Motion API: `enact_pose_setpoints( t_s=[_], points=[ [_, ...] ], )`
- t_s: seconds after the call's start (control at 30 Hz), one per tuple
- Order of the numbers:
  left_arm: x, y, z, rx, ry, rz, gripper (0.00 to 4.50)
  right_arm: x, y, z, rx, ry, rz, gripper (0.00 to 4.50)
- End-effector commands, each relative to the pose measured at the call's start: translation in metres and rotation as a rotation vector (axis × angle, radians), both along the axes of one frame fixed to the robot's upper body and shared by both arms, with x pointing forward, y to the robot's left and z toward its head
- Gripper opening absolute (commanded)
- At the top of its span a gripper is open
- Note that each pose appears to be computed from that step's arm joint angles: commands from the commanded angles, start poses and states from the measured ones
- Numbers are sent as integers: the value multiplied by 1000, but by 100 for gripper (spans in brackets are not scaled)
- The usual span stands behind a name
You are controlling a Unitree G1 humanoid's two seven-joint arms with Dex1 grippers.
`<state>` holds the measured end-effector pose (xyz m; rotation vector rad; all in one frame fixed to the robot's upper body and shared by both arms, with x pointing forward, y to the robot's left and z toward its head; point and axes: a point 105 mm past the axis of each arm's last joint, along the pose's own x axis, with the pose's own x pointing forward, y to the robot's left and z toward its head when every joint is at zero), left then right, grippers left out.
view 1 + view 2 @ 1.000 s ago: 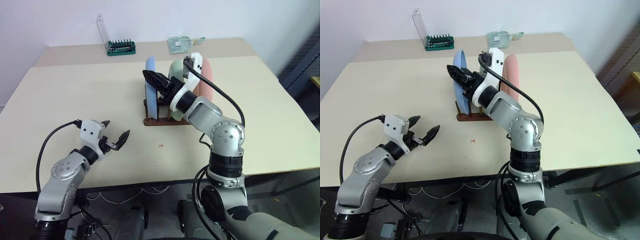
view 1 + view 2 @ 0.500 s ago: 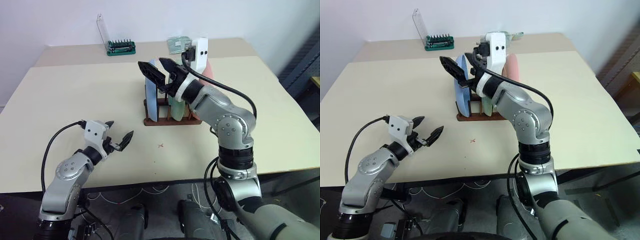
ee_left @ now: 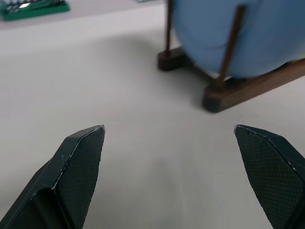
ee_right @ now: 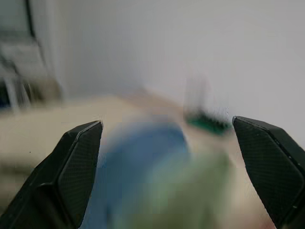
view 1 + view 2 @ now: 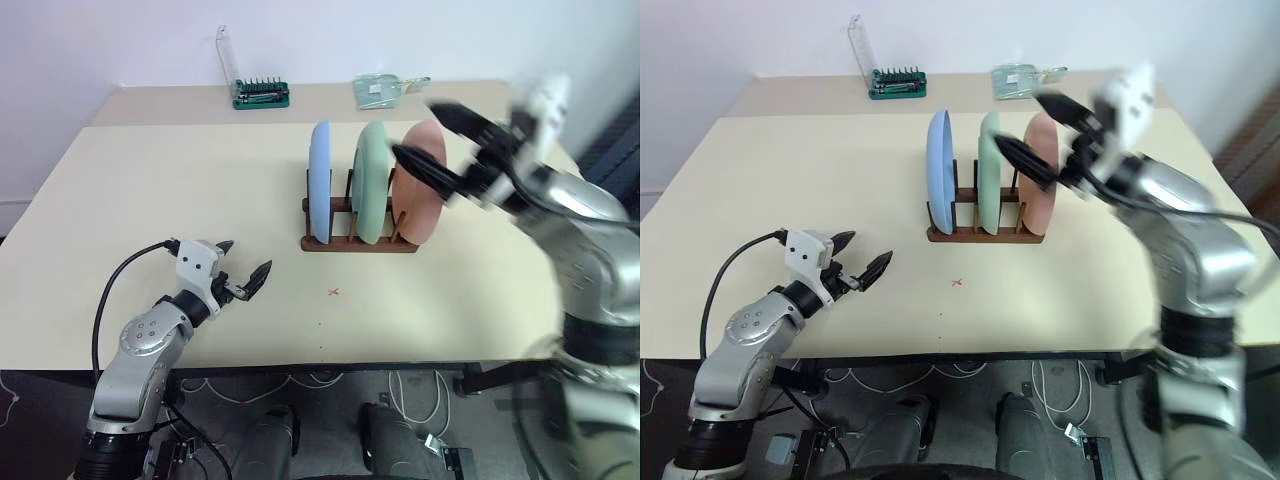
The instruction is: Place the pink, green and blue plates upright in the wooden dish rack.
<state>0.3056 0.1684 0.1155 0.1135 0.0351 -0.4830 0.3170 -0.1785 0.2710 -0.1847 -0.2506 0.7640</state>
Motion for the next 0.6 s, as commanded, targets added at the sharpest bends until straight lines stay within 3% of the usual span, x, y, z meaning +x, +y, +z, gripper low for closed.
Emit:
enact_pose_setpoints(
  t_s=[0.03, 0.23, 0.4, 0.6],
  points=[
    [5, -6, 11, 12, -55, -38, 450, -17, -26, -4, -49, -30, -15, 445],
    [11, -3, 8, 25, -52, -43, 450, -26, -56, -48, -116, 105, -76, 445],
    [13, -1, 6, 29, -56, -33, 450, -22, -59, -83, -194, 177, -98, 445],
    [8, -1, 2, 32, -52, -15, 450, -15, -49, -102, -205, 200, -77, 445]
  ],
)
